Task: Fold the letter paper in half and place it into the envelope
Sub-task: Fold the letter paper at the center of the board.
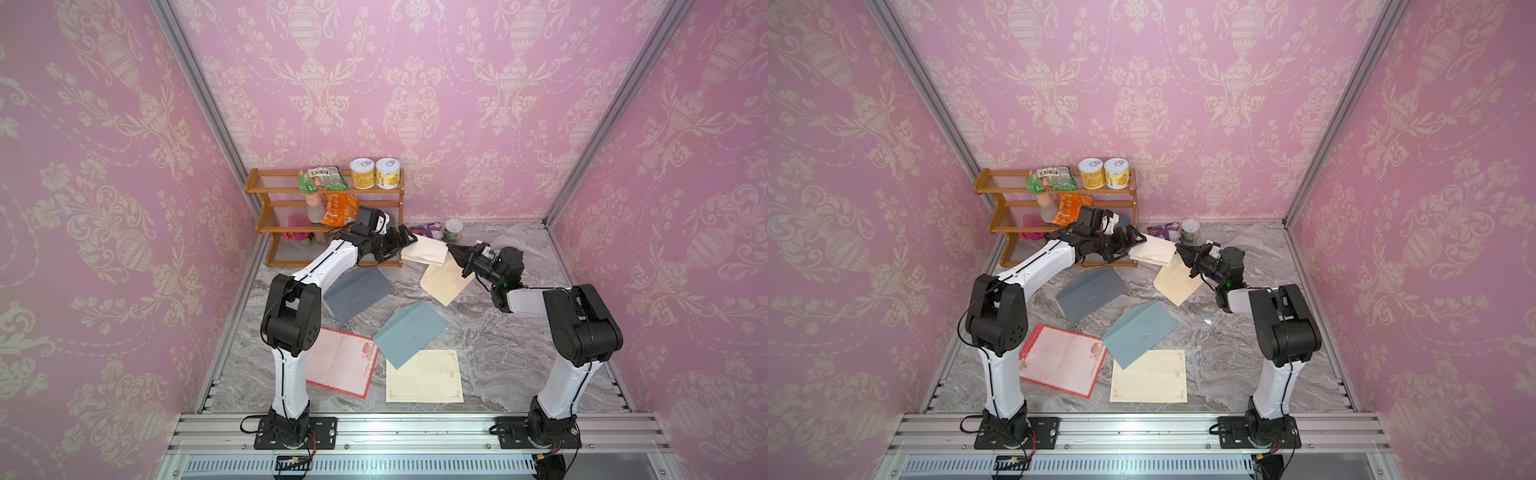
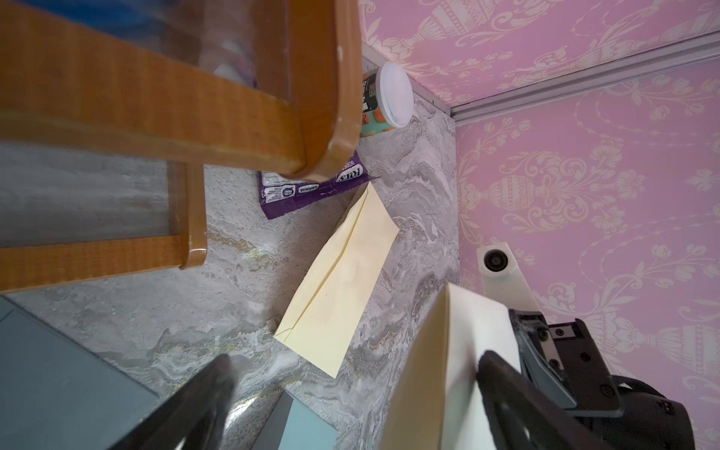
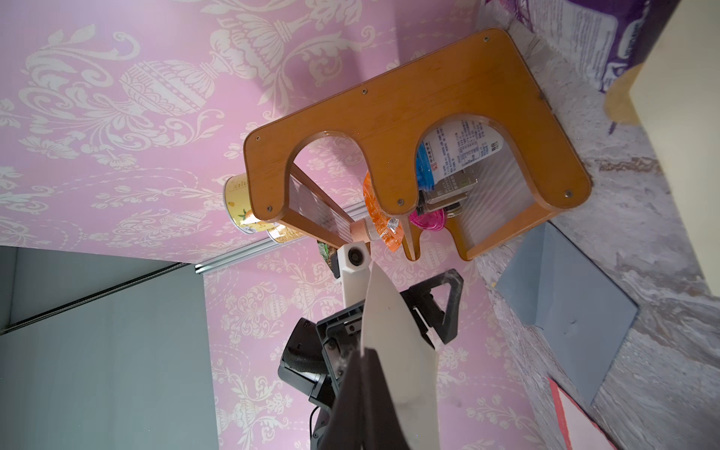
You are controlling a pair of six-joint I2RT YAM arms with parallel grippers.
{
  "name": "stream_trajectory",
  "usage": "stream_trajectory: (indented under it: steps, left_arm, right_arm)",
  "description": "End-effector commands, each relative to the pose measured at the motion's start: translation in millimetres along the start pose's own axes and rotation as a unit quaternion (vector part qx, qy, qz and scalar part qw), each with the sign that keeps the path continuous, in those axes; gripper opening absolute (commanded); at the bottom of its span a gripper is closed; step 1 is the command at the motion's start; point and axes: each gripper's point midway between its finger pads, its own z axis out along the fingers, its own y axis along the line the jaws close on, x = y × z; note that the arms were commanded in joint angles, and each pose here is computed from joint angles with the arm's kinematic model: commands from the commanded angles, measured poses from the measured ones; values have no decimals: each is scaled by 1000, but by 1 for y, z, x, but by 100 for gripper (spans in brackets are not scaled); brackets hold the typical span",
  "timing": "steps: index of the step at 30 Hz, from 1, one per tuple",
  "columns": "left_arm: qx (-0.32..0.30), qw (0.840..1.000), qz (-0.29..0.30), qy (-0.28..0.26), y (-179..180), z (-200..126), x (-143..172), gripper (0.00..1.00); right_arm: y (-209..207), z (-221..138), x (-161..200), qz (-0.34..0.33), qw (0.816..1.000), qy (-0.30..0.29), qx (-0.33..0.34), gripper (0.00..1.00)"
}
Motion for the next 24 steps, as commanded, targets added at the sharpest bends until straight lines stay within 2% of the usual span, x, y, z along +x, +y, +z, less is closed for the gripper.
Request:
stream_trajectory:
  steps: [1,7,12,24]
  left_arm:
    - [53,998,27,-9,-17,-4,-16,99]
    - [111,993,-1,-30,-22,-3,-26,97]
    - [143,989,-8,-25,-28,-1,-25,94]
    - [188,982,-9,-6,-40,-1,-26,76]
  right_arm:
    - [-2,0,4,4,1000,18,-9,0]
    - [-7,3,3,9,1000,21,-9,0]
    - [-6,7,-1,14,999,24,-17,0]
    - [-11,11,-6,20,999,30,-16,0]
